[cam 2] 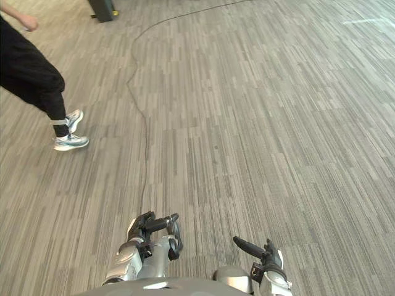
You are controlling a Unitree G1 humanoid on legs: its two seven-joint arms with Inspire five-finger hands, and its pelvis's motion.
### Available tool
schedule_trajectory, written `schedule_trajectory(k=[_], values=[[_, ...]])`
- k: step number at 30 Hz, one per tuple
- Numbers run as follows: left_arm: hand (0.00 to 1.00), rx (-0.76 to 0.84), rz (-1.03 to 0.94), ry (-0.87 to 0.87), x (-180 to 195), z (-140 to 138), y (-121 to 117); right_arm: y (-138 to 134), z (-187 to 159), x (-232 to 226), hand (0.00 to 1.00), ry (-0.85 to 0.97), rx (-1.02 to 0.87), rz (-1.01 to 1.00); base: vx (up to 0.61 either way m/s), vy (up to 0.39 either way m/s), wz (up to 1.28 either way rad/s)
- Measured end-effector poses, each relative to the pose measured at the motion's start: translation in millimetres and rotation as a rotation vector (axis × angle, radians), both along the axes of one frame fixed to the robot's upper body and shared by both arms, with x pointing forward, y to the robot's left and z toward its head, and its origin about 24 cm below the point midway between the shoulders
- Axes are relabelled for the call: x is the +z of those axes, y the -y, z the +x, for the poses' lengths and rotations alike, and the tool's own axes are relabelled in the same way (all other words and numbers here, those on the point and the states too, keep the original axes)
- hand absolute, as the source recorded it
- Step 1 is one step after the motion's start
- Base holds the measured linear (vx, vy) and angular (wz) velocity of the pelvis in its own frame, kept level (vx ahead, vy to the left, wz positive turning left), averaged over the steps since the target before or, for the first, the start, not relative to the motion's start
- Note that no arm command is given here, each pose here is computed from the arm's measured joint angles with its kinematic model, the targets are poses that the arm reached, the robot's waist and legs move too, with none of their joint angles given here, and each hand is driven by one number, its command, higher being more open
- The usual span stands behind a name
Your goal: Pick up cushions and gather them together orderly.
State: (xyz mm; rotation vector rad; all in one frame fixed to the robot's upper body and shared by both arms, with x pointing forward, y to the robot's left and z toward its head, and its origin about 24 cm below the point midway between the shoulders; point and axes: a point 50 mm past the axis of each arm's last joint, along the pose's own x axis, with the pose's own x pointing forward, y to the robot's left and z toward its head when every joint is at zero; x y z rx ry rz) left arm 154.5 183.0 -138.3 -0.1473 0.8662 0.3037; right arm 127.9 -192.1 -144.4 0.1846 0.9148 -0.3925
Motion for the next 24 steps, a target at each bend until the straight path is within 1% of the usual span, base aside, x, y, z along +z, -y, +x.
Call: schedule_trajectory(k=[3, 6, 8, 9, 10, 11, 12, 14, 16, 18, 20, 21, 22, 24], values=[[1.00, -0.005, 0.007, -0.031, -4, -6, -1, 4, 13, 9, 1.00, 0.070, 0.032, -0.036, 0.69, 0.052, -0.28], [1.00, -0.016, 0.010, -0.073, -8, -13, -1, 6, 24, 13, 1.00, 0.095, 0.048, -0.043, 0.66, -0.074, 0.02], [1.00, -0.053, 0.022, -0.119, -13, -21, -2, 9, 23, 11, 1.00, 0.078, 0.053, -0.042, 0.88, -0.200, -0.03], [1.00, -0.075, 0.008, -0.105, -12, -13, 5, 13, 34, 13, 1.00, 0.083, 0.065, -0.056, 1.11, -0.272, -0.23], [1.00, -0.081, -0.004, -0.100, -12, -12, 10, 16, 32, 13, 1.00, 0.075, 0.050, -0.059, 0.74, -0.218, -0.20], [1.00, -0.087, -0.029, -0.096, -12, -11, 20, 26, 26, 11, 1.00, 0.056, 0.004, -0.063, 0.59, -0.335, -0.04], [1.00, -0.073, -0.032, -0.115, -15, -22, 20, 25, 15, 8, 1.00, 0.032, 0.003, -0.062, 0.45, -0.300, -0.19], [1.00, -0.030, -0.057, -0.089, -13, -20, 26, 34, 11, 11, 1.00, 0.037, -0.001, -0.077, 0.53, -0.261, -0.81], [1.00, 0.017, -0.051, -0.057, -9, -17, 18, 25, 14, 10, 1.00, 0.041, 0.011, -0.068, 0.75, -0.211, -1.50], [1.00, 0.022, -0.011, 0.019, 1, -5, 5, 5, 9, 5, 1.00, 0.017, 0.048, -0.032, 0.64, -0.100, -1.46], [1.00, 0.028, 0.005, 0.049, 4, -2, 0, -2, 8, 3, 1.00, 0.010, 0.066, -0.021, 0.42, 0.008, -1.06], [1.00, 0.032, 0.005, 0.074, 7, 1, -1, -5, 7, 2, 1.00, 0.003, 0.074, -0.014, 0.64, 0.125, -1.56], [1.00, 0.052, -0.018, 0.106, 9, 5, 5, -4, 7, 2, 1.00, 0.000, 0.073, -0.013, 0.64, 0.163, -1.36], [1.00, 0.057, -0.033, 0.122, 11, 8, 10, -4, 5, 0, 1.00, -0.015, 0.069, -0.012, 0.59, 0.225, -1.38]])
